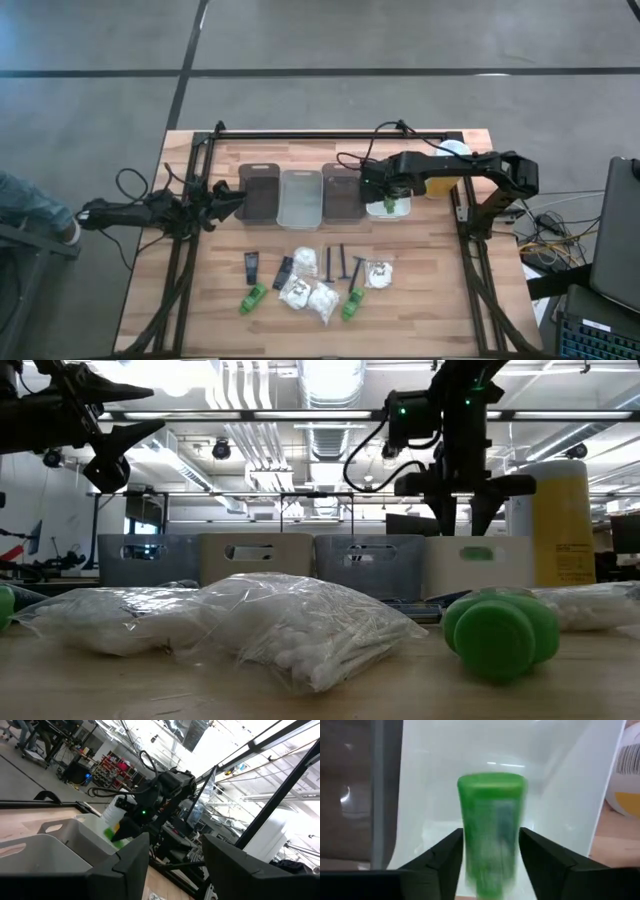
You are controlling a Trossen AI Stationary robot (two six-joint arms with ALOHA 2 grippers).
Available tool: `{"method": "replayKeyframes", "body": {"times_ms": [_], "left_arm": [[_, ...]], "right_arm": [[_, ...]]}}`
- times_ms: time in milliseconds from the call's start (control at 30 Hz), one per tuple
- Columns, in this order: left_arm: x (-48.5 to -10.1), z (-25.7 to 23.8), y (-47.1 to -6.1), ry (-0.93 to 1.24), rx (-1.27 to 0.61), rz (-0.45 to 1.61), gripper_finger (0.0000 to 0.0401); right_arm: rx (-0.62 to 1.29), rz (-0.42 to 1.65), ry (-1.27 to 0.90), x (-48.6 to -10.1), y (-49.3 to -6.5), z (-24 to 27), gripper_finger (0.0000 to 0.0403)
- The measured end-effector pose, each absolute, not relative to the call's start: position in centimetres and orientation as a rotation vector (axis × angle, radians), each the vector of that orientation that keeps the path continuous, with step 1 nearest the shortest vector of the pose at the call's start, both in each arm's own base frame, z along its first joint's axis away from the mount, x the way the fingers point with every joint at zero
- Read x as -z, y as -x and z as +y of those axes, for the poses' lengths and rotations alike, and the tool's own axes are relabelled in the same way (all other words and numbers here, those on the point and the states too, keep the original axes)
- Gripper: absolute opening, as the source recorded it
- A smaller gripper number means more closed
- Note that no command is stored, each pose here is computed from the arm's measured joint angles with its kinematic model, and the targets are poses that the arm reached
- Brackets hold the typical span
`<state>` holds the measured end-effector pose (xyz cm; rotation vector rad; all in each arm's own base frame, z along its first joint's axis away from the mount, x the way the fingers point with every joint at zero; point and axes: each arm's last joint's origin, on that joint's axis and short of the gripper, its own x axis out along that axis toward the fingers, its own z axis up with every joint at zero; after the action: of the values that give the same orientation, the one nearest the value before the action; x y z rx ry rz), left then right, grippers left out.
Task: Pick & Place Travel size toiletries
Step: Put the green shampoo into the white bin
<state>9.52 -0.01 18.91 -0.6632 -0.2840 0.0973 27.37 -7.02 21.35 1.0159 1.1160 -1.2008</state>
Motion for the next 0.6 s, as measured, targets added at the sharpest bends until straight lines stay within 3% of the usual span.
{"method": "replayKeyframes", "body": {"times_ms": [600], "left_arm": [[-18.9, 0.0, -9.5, 0.663, -0.097, -0.284, 0.0188]], "right_arm": [[1.023, 1.027, -0.954, -25.3, -29.6, -2.7, 0.032]]}}
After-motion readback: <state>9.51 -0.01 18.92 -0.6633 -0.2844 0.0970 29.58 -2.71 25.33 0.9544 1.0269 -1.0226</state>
